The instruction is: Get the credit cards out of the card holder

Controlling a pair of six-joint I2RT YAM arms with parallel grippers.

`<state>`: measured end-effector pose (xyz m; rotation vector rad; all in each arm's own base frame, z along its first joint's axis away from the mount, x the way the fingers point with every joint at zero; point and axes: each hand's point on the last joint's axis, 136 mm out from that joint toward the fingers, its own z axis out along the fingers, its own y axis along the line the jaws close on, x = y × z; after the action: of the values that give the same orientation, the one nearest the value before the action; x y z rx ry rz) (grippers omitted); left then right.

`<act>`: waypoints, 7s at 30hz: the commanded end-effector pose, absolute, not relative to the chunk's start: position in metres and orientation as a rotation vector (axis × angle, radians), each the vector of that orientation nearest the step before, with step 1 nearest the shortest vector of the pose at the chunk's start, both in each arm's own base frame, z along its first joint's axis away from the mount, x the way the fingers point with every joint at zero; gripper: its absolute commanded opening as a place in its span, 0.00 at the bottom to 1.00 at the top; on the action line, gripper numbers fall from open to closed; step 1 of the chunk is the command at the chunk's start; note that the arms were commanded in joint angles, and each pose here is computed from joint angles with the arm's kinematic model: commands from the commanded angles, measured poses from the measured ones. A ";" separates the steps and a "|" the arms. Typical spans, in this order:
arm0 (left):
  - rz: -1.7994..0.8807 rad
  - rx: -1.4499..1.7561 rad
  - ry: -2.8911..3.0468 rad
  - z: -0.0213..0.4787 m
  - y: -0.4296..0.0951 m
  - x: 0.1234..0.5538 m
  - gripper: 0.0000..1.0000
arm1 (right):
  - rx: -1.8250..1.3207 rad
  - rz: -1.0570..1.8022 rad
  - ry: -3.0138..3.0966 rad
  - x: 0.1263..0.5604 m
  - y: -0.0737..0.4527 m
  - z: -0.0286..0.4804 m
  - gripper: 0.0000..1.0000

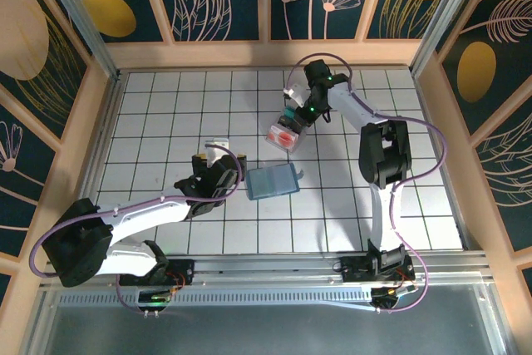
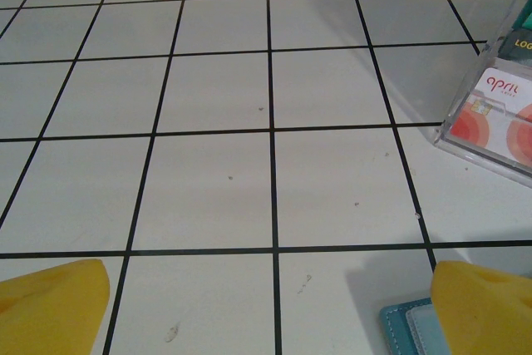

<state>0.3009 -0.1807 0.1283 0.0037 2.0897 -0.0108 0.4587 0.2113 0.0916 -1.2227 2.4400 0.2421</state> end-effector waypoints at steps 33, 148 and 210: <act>-0.184 -0.524 2.091 0.115 -0.092 0.306 0.99 | -0.282 0.194 2.532 0.276 0.298 0.103 0.46; -0.108 0.081 2.339 0.041 -0.177 0.258 0.99 | 0.027 0.429 2.620 0.238 0.268 0.096 0.17; -0.077 0.134 2.421 0.012 -0.183 0.249 0.99 | -0.117 0.696 2.806 0.225 0.331 0.022 0.30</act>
<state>0.2489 -0.1813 0.0129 0.1179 2.4117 -0.0977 0.2241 0.3275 0.0272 -0.1002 2.8018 0.6712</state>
